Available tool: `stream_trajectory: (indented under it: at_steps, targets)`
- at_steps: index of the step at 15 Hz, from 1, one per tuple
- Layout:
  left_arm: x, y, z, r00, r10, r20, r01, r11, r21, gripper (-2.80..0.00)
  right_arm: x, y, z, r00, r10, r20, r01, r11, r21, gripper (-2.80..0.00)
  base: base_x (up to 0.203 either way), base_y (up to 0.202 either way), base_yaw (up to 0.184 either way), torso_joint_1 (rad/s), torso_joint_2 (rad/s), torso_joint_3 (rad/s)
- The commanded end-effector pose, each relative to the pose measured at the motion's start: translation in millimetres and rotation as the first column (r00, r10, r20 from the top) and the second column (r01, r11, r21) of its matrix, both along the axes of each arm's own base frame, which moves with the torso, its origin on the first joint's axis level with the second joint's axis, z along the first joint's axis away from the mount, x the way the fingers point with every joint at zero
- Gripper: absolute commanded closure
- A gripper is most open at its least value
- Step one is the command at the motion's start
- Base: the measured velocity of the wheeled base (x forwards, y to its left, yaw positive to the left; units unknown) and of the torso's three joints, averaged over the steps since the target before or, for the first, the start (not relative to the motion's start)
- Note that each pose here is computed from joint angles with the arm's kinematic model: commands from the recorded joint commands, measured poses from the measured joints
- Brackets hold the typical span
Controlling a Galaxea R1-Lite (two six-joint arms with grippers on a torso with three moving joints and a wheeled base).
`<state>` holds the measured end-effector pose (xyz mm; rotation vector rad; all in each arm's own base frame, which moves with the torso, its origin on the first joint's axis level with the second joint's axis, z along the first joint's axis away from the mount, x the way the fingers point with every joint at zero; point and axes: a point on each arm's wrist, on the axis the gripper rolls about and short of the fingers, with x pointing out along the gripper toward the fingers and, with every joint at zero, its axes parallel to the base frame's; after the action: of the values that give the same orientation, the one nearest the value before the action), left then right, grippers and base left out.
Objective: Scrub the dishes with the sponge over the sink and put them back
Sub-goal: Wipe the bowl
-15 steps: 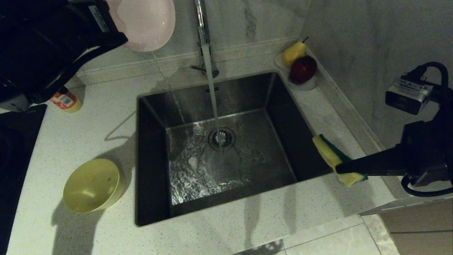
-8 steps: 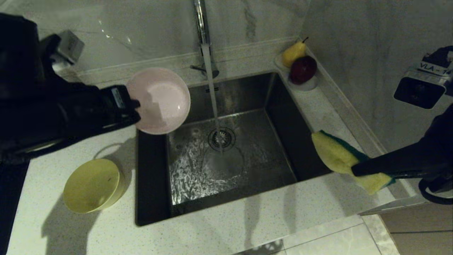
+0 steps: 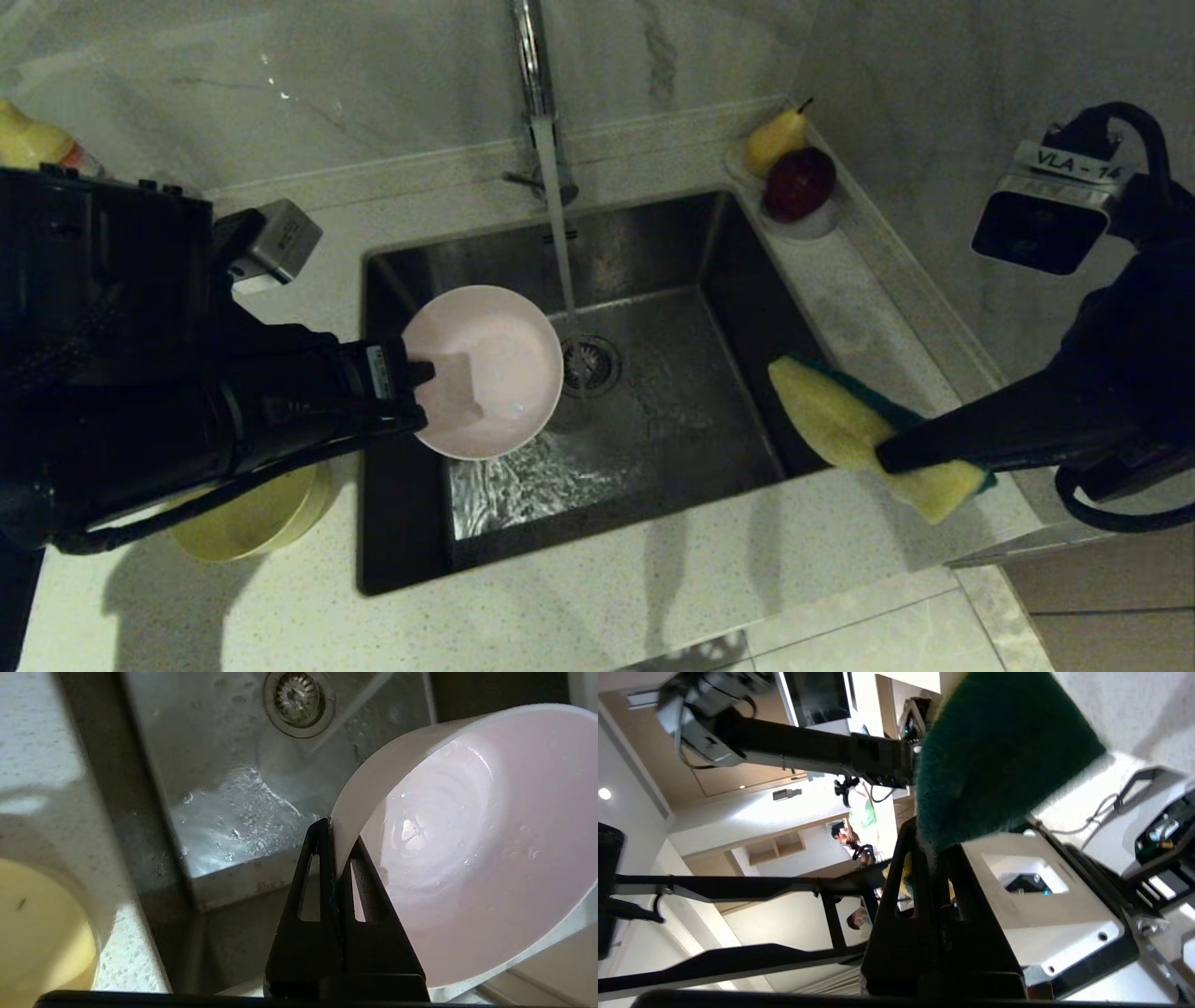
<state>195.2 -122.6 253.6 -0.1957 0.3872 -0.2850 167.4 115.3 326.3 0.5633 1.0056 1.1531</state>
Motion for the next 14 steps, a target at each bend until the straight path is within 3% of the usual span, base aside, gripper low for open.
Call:
stream_trajectory:
  at_steps: [1,2,5,8,14]
  targets:
    - [-8.4,-17.1,-16.4,0.995,-0.095,0.009,0.094,0.994,0.061,0.0,9.5,20.1,-2.7,0.998,0.06,-0.018,-0.06,0.998,-0.006,0.0,0.0,0.0,0.0,0.0,0.0,0.0]
    - [-9.9,-24.6,-20.1,0.992,-0.123,0.018,0.121,0.99,0.071,0.0,11.9,28.5,-4.5,0.996,0.083,-0.023,-0.083,0.996,-0.012,0.0,0.0,0.0,0.0,0.0,0.0,0.0]
    - [-0.2,-38.9,-29.0,0.993,-0.111,0.03,0.108,0.99,0.086,0.0,22.3,47.5,-10.0,0.994,0.103,-0.035,-0.104,0.994,-0.039,0.0,0.0,0.0,0.0,0.0,0.0,0.0]
    - [8.5,-53.4,-28.4,0.987,-0.121,0.108,0.115,0.991,0.06,0.0,34.0,63.1,-6.6,0.996,0.086,-0.008,-0.086,0.994,-0.06,0.0,0.0,0.0,0.0,0.0,0.0,0.0]
    - [6.6,-56.3,-25.1,0.983,-0.135,0.125,0.128,0.99,0.062,0.0,54.9,89.3,-23.5,0.993,0.104,-0.049,-0.108,0.99,-0.093,0.0,0.0,0.0,0.0,0.0,0.0,0.0]
